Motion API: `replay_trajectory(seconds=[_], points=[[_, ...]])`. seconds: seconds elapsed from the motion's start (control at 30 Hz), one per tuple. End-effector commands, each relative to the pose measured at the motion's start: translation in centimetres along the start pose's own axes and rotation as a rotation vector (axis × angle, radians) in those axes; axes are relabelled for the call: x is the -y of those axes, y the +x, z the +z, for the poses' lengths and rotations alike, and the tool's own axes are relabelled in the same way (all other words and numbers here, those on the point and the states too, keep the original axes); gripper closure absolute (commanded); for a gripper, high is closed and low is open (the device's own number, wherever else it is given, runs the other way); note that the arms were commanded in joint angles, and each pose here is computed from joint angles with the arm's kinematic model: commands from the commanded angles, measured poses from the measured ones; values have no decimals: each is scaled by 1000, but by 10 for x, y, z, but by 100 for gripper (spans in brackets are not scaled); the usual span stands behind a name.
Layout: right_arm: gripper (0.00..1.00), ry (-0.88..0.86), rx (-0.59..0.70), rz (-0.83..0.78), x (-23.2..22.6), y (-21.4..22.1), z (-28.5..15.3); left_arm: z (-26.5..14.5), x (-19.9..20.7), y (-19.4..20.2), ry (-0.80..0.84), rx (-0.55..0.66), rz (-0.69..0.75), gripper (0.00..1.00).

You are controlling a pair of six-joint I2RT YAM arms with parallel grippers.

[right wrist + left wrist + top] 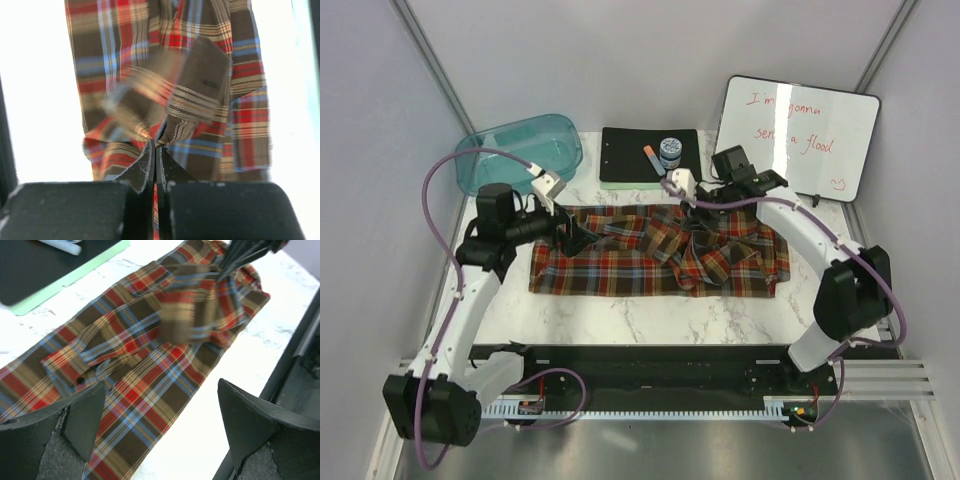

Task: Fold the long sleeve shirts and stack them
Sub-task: Fold the shirt

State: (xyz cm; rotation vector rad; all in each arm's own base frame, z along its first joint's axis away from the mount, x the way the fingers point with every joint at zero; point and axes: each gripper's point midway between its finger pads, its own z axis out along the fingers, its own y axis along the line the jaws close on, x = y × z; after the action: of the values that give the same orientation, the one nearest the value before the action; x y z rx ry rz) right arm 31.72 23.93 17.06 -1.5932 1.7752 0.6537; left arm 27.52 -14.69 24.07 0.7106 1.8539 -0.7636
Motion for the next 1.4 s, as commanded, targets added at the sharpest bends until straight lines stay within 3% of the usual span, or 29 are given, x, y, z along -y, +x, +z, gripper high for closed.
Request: replay_trajectory(seconds=[0.0, 0.13, 0.27, 0.37, 0.43, 0.53, 1.03, 1.37], points=[[100, -101, 184, 352, 1, -37, 5, 22, 7, -28, 120, 47, -54, 1], [100, -98, 228, 370, 5, -42, 2, 46, 28, -12, 228, 7, -186, 3], [100, -162, 276, 313, -15, -49, -6, 72, 59, -1, 309, 35, -140, 1], [100, -208, 283, 140, -39, -48, -17, 85, 64, 11, 358, 41, -51, 1], [100, -209, 259, -62, -50, -46, -19, 91, 65, 23, 406, 24, -14, 1], [100, -228, 195, -170, -67, -32, -20, 99, 62, 36, 434, 12, 63, 1], [100, -231, 157, -250, -72, -21, -22, 125, 95, 64, 594, -12, 56, 0], [100, -224, 182, -272, -74, -31, -30, 151, 77, 75, 473, -15, -4, 1]])
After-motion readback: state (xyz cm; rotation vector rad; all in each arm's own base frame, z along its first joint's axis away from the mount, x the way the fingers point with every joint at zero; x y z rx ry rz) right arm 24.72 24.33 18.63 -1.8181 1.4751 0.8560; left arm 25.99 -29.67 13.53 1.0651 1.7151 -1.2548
